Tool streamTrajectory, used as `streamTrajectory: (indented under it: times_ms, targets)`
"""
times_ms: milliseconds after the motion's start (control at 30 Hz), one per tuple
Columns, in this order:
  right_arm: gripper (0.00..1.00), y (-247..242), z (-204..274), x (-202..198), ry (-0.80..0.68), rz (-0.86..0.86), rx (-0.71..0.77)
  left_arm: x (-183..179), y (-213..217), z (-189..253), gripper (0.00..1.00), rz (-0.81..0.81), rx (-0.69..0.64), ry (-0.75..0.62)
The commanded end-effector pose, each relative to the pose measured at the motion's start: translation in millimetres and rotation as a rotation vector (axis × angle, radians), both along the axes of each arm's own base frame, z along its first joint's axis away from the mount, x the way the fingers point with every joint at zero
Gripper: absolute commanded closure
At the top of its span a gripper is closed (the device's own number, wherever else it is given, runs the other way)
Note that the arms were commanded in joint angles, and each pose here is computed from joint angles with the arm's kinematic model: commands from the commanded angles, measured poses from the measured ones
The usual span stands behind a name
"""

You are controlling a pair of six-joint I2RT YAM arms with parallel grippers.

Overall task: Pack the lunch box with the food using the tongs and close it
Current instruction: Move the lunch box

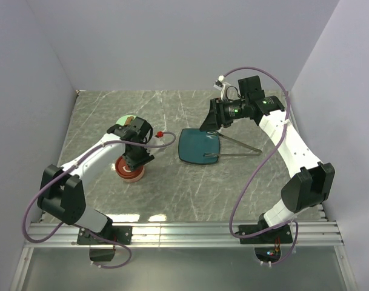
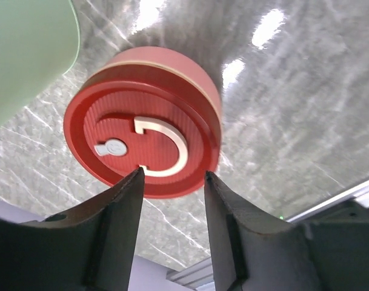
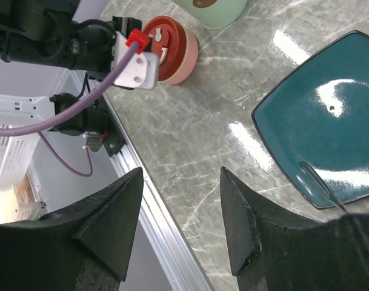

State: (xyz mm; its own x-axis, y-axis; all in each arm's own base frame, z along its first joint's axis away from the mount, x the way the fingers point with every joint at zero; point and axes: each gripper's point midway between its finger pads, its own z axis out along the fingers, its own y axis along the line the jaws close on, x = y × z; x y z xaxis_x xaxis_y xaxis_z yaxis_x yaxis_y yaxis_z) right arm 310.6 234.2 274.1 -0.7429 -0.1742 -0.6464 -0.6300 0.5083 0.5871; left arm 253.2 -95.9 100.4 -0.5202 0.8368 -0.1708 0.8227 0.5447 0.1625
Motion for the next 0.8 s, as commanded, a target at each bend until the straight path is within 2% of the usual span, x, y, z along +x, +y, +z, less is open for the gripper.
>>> streamTrajectory:
  times_ms: [0,33,67,133,233,300,400,600,733,767]
  targets:
    - [0.39,-4.5,17.2,-3.3,-0.049,0.001,0.013,-3.4,-15.8,27.4,0.50,-0.005,-0.106,-0.028]
    - [0.39,-4.7,17.7,-3.3,-0.052,0.001,0.011,-4.2,-18.8,30.4,0.50,-0.009,-0.125,-0.029]
    - [0.38,-5.3,18.0,-3.8,-0.056,0.003,0.008,-3.7,-23.3,39.6,0.44,-0.015,-0.158,-0.047]
    - [0.37,-6.4,17.6,-4.7,-0.063,0.003,-0.001,-5.1,-35.4,52.0,0.41,-0.031,-0.234,-0.061]
    - [0.34,-11.1,16.8,-5.5,-0.093,-0.001,-0.026,-0.7,-50.4,82.6,0.27,-0.048,-0.346,-0.139]
    - [0.27,-13.6,19.0,-7.9,-0.114,-0.006,-0.036,5.6,-57.4,105.2,0.01,-0.043,-0.417,-0.208]
    - [0.21,-19.0,18.4,-10.0,-0.143,-0.019,-0.061,12.2,-61.4,133.2,0.01,-0.021,-0.495,-0.277]
    - [0.10,-45.2,-0.9,-15.9,-0.180,-0.100,-0.151,37.0,-64.3,190.7,0.01,0.132,-0.669,-0.463]
    - [0.06,-72.2,-19.7,-18.1,-0.230,-0.207,-0.253,54.0,-59.0,198.5,0.01,0.283,-0.731,-0.472]
    - [0.05,-80.5,-15.6,-18.6,-0.275,-0.244,-0.279,52.9,-61.9,196.1,0.01,0.277,-0.747,-0.451]
